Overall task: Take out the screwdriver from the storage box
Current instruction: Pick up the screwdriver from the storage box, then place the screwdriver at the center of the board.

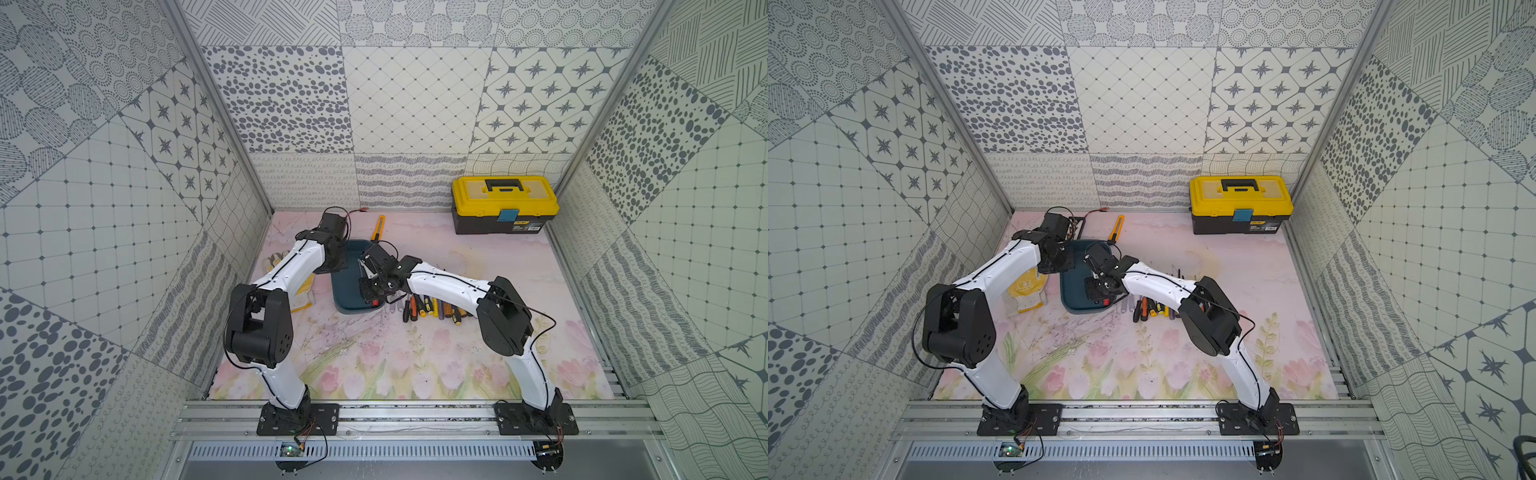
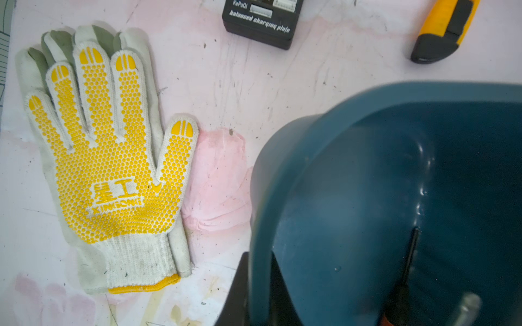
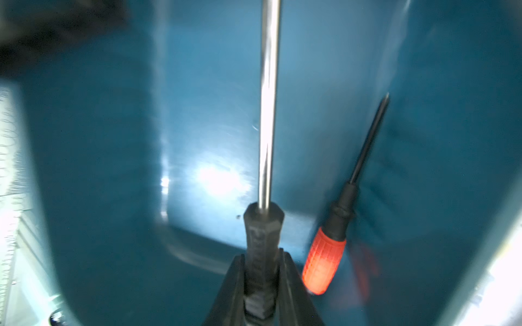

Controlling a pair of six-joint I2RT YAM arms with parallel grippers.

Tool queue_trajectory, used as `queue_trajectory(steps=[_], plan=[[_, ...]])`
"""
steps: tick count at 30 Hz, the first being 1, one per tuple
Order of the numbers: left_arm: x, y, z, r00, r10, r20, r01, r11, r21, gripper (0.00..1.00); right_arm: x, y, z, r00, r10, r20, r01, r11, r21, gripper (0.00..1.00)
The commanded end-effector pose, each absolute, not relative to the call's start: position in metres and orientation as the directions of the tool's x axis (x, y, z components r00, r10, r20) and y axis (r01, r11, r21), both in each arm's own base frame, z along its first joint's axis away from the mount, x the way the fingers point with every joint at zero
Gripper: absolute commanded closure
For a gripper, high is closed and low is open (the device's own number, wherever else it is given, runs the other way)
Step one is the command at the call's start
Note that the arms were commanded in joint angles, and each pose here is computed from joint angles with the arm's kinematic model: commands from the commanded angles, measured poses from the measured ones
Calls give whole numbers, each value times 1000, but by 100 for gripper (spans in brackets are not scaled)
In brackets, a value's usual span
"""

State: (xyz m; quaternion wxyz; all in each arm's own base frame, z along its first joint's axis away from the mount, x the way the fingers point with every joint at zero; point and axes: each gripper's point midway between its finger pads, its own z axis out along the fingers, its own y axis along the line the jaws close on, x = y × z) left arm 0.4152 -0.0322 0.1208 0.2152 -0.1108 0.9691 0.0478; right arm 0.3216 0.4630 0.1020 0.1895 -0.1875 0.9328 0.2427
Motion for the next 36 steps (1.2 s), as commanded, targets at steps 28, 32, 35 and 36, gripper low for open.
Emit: queue_trajectory(steps=[28,32,35,36], plan=[[418,-2,146,-845,-192,-499,-308,938,160,100,340,404,172,-775,-69,-628,-373,852,367,100],[417,2,148,-843,-187,-504,-312,934,176,100,341,401,152,-801,-74,-594,-349,864,363,100],[418,9,152,-836,-196,-512,-328,927,181,100,340,406,139,-819,-84,-568,-347,860,373,100],[417,11,152,-834,-203,-513,-334,926,177,100,339,408,135,-826,-88,-557,-347,859,378,100]])
